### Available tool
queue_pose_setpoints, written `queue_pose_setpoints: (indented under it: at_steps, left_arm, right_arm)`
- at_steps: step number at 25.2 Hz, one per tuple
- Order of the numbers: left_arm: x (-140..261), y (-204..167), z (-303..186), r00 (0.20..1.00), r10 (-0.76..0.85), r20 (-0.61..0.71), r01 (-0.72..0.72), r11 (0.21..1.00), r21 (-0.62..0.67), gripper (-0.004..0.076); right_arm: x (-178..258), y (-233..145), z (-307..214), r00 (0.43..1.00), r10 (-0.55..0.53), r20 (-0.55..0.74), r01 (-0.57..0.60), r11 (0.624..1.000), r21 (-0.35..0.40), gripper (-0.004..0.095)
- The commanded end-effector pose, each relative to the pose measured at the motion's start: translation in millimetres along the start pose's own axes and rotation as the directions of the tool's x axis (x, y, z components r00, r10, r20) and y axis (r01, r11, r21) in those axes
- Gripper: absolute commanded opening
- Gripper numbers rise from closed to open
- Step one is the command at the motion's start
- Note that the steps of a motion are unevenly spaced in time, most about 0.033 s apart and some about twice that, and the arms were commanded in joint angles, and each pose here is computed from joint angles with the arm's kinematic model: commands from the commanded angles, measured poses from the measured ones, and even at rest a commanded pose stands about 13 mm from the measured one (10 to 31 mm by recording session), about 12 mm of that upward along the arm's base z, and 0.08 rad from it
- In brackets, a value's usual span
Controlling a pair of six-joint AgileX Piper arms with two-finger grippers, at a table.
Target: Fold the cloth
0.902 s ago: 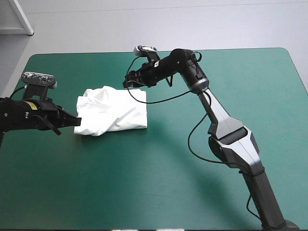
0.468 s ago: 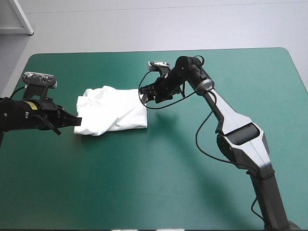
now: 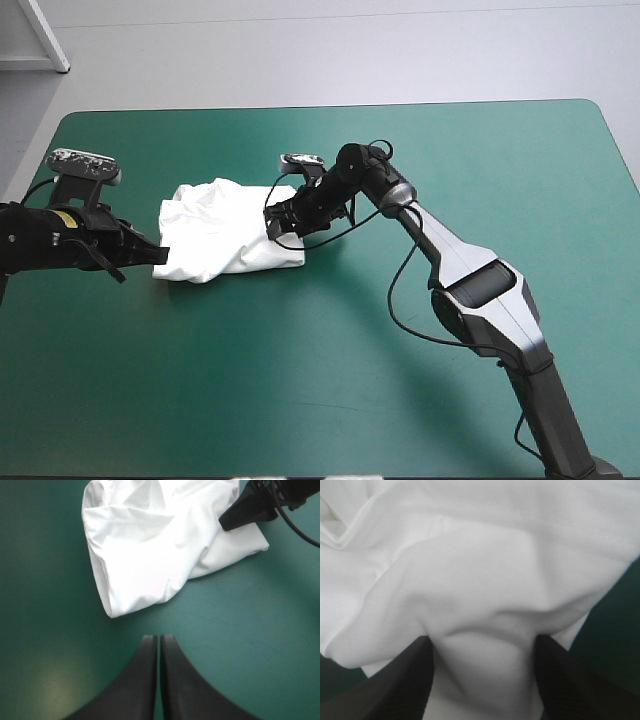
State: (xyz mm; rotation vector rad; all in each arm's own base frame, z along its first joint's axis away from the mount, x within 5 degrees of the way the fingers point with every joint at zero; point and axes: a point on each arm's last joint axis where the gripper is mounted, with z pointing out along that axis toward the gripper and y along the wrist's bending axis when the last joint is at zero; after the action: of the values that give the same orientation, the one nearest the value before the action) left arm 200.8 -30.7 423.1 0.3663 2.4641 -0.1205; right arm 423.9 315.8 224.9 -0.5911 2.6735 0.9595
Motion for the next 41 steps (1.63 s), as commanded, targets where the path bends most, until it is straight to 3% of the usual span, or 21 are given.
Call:
queue_pose_setpoints:
  at_steps: [1,6,12,17,21,25,27,28,29,32,34,35,37,38,39,40,41]
  left_arm:
    - [2,-3,-12,1.0,0.003,0.007,-0.003,1.0,0.012,0.0019]
    - [2,-3,-12,1.0,-0.002,0.007,0.002,1.0,0.012,0.0019]
    - [2,-3,-12,1.0,-0.001,0.007,0.001,1.0,0.012,0.0019]
    - [2,-3,-12,1.0,0.004,0.007,-0.004,1.0,0.012,0.0019]
    - [2,-3,-12,1.0,0.023,0.007,-0.023,1.0,0.009,0.0019]
    - [1,-2,-12,0.999,0.051,0.018,-0.051,0.999,0.006,0.0019]
    - [0,-2,-12,0.998,0.051,0.026,-0.051,0.999,0.004,0.0019]
    - [0,-2,-12,0.998,0.051,0.028,-0.051,0.999,0.003,0.0019]
    - [0,-2,-12,0.998,0.051,0.03,-0.051,0.999,0.003,0.0019]
    - [-1,-2,-12,0.998,0.051,0.039,-0.051,0.999,0.001,0.0019]
    - [-3,-2,-12,0.997,0.057,0.06,-0.057,0.998,-0.005,0.0019]
    - [-4,-1,-12,0.996,0.06,0.066,-0.059,0.998,-0.007,0.0019]
    - [-6,-1,-13,0.994,0.06,0.09,-0.059,0.998,-0.013,0.0019]
    - [-7,-1,-13,0.993,0.06,0.099,-0.059,0.998,-0.015,0.0019]
    - [-7,-1,-13,0.993,0.06,0.102,-0.059,0.998,-0.016,0.0019]
    - [-7,-1,-13,0.993,0.06,0.102,-0.059,0.998,-0.016,0.0019]
    - [-7,-1,-13,0.993,0.059,0.102,-0.058,0.998,-0.014,0.0019]
  right_arm:
    - [-6,27,-23,0.995,-0.07,0.069,0.074,0.996,-0.053,0.0445]
    - [-6,28,-32,0.988,-0.136,0.067,0.138,0.99,-0.031,-0.0004]
    - [-10,15,-57,0.984,-0.164,0.073,0.154,0.98,0.126,-0.0017]
    - [-17,-21,-92,0.988,-0.131,0.087,0.094,0.937,0.337,-0.0017]
    - [-23,-47,-126,0.984,-0.11,0.141,0.041,0.907,0.419,-0.0018]
    - [-25,-88,-168,0.978,-0.098,0.184,-0.02,0.834,0.552,-0.0018]
    - [-22,-127,-194,0.977,-0.064,0.201,-0.081,0.766,0.637,-0.0017]
    - [-16,-157,-214,0.979,-0.04,0.199,-0.117,0.692,0.712,-0.0018]
    - [-13,-169,-221,0.98,-0.025,0.198,-0.132,0.664,0.736,-0.0018]
    - [3,-211,-251,0.969,0.062,0.241,-0.226,0.623,0.749,-0.0018]
    - [21,-249,-280,0.925,0.179,0.334,-0.369,0.624,0.689,-0.0016]
    - [24,-254,-285,0.911,0.203,0.359,-0.401,0.639,0.656,-0.0004]
    - [30,-266,-290,0.886,0.25,0.391,-0.448,0.681,0.579,0.0148]
    - [31,-269,-293,0.879,0.259,0.4,-0.46,0.682,0.569,0.0353]
    - [31,-269,-293,0.879,0.259,0.4,-0.46,0.682,0.569,0.0439]
    - [31,-267,-295,0.872,0.265,0.411,-0.472,0.677,0.565,0.062]
    - [31,-265,-296,0.866,0.27,0.421,-0.481,0.678,0.556,0.0679]
